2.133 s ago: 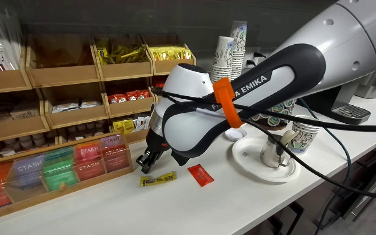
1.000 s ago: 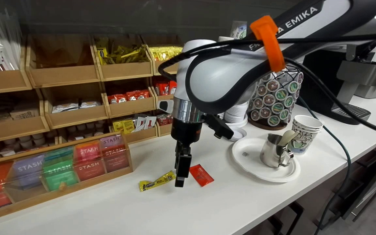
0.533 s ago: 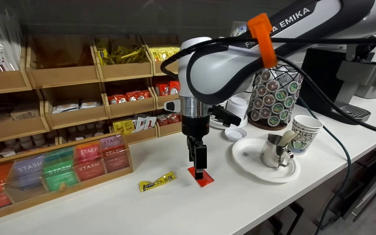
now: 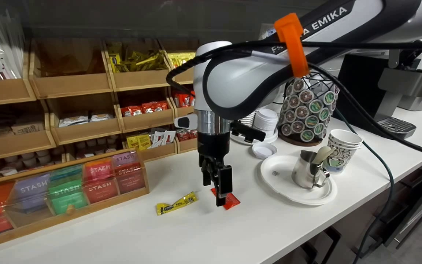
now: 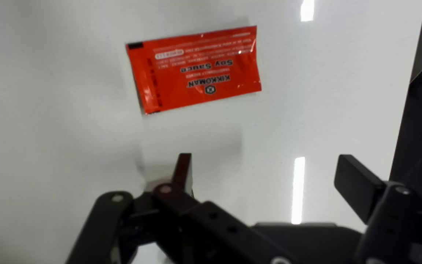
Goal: Put the yellow sachet on the rack
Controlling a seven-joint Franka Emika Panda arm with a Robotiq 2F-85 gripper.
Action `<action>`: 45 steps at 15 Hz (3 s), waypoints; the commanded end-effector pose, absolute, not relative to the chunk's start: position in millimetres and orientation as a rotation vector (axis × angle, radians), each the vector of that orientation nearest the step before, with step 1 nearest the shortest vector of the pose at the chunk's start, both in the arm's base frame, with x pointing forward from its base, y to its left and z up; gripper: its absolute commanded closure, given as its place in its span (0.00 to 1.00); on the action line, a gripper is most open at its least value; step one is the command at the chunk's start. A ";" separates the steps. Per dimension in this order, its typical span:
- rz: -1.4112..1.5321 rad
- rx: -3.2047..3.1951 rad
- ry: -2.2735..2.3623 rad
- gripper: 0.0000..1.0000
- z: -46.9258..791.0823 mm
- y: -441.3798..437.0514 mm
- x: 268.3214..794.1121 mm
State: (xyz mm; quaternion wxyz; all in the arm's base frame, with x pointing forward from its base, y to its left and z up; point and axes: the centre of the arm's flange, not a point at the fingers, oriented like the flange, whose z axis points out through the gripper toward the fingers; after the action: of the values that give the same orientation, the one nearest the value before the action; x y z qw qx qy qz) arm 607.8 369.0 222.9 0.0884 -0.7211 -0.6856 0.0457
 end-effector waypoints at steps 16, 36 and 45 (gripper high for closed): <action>0.121 -2.197 -2.017 0.44 198.2 395.0 669.5; 0.205 -2.161 -1.974 0.92 184.4 419.0 681.2; 0.092 -2.133 -2.061 1.00 213.7 432.5 657.8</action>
State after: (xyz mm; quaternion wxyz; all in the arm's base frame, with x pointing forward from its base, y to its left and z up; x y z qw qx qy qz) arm 659.7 420.5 197.4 0.1002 -0.7241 -0.6802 0.0544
